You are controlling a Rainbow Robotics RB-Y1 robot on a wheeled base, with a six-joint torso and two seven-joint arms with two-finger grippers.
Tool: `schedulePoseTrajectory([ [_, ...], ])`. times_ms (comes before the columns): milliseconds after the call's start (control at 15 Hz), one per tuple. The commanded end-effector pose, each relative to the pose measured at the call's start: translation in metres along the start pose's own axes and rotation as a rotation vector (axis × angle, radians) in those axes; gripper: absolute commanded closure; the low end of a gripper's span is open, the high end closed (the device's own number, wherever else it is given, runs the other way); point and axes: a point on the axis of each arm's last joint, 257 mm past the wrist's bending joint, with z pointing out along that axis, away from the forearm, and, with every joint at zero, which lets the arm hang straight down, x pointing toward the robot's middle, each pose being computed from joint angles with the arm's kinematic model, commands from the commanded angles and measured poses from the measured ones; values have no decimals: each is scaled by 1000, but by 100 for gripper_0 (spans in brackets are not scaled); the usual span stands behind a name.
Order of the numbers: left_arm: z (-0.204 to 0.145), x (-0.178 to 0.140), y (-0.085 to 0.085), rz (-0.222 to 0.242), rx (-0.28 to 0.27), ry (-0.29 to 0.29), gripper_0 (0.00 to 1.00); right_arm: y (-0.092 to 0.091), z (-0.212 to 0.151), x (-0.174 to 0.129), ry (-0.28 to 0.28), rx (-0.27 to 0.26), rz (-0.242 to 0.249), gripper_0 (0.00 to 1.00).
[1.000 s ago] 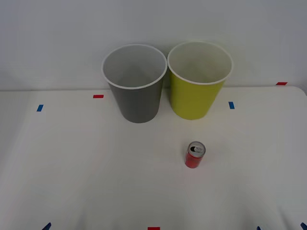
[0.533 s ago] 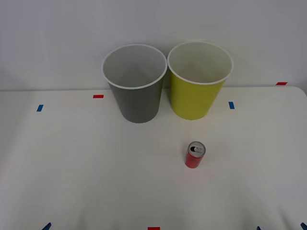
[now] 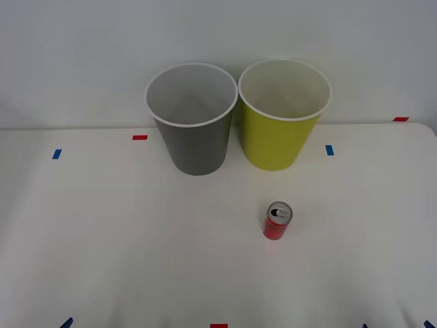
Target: Put cans in the gray bin and PET bottles in the light green bin.
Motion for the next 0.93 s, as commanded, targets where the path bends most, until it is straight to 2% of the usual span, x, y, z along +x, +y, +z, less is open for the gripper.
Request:
schedulePoseTrajectory([
  [67,0,0,0,0,0,0,0,19,3,-22,-94,-18,28,0],
  [200,0,0,0,0,0,0,0,40,10,-28,-124,-61,52,0],
  [333,0,0,0,0,0,0,0,61,27,-41,-170,-135,55,0],
  [467,0,0,0,0,0,0,0,83,41,-38,-183,-196,60,0],
  [667,0,0,0,0,0,0,0,99,67,-44,-241,-233,37,0],
  [933,0,0,0,0,0,0,0,129,104,-56,-253,-281,37,0],
])
